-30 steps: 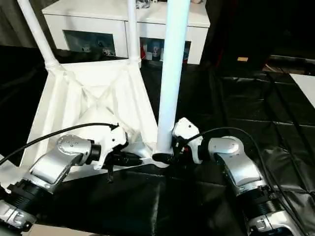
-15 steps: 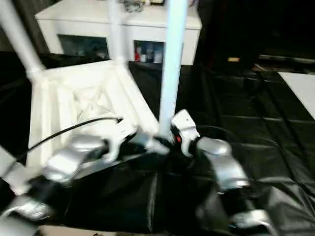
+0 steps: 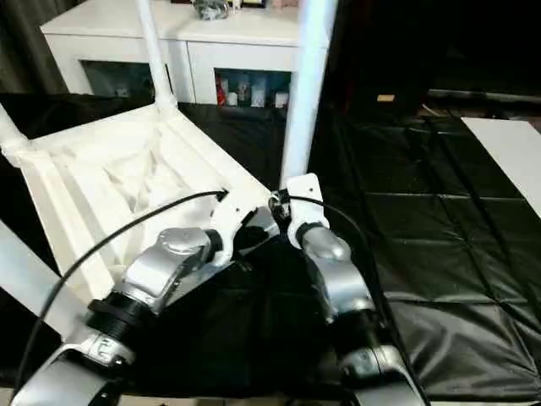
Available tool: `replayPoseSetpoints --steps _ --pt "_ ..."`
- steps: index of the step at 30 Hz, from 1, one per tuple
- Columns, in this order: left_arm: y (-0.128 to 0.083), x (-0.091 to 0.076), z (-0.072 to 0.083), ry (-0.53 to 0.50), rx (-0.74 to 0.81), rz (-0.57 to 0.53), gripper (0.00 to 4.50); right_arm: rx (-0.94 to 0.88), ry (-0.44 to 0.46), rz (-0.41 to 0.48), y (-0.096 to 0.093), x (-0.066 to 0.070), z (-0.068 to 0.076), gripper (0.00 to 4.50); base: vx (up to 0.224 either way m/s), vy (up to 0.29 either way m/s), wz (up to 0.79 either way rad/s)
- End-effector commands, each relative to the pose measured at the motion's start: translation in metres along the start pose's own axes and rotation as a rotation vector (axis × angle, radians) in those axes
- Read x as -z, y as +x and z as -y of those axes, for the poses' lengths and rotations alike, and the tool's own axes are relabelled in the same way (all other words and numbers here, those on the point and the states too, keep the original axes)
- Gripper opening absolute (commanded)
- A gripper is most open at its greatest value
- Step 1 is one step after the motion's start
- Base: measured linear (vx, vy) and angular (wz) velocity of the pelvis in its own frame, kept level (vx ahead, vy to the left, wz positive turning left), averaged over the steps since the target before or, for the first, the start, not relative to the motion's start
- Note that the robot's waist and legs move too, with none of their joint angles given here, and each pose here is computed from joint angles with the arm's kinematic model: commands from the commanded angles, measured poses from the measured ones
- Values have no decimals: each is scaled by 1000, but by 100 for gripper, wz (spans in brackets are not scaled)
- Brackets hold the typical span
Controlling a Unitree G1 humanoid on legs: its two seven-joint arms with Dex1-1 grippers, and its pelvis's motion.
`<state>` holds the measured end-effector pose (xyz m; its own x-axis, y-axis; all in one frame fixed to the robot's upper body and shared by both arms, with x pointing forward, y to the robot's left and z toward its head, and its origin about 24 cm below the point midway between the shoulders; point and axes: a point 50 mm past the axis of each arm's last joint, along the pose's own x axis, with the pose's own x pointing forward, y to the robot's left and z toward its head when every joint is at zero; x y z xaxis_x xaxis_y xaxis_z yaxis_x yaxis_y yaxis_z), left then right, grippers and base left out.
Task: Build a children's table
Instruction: Rotate leg to tighten
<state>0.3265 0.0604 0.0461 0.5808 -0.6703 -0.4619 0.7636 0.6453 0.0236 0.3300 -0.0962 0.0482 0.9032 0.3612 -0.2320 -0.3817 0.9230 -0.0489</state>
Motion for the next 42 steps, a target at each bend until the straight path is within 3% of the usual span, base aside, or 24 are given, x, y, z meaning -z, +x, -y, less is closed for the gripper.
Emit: replayPoseSetpoints --steps 1,5,7,10,14,20,30,32,35,37,42 --pt "-6 -12 -1 82 17 75 0 -143 -32 29 -3 -10 -15 334 0 0 0" --pt "-15 -8 -5 101 36 66 0 -180 -91 13 -13 -13 2 362 0 0 0" --pt "-25 -3 -7 120 72 60 0 -272 -173 -31 -29 -13 22 378 0 0 0" --pt "-32 1 -6 140 136 57 0 -402 -248 -73 -44 -12 31 378 0 0 0" --pt "-50 5 8 188 413 93 0 -657 -331 -157 -76 -3 40 378 0 0 0" --pt "-63 11 14 226 555 49 0 -760 -296 -171 -83 -1 37 378 0 0 0" --pt "-65 14 10 235 553 24 0 -836 -280 -195 -83 2 30 378 0 0 0" --pt "-65 14 10 236 553 22 0 -844 -281 -209 -85 4 31 344 0 0 0" --pt "-65 14 9 237 552 22 0 -840 -269 -212 -85 4 33 344 0 0 0" --pt "-65 14 9 237 554 22 0 -837 -251 -201 -84 3 33 305 0 0 0" --pt "-66 16 9 231 560 14 0 -846 -242 -212 -83 6 31 275 0 0 0"
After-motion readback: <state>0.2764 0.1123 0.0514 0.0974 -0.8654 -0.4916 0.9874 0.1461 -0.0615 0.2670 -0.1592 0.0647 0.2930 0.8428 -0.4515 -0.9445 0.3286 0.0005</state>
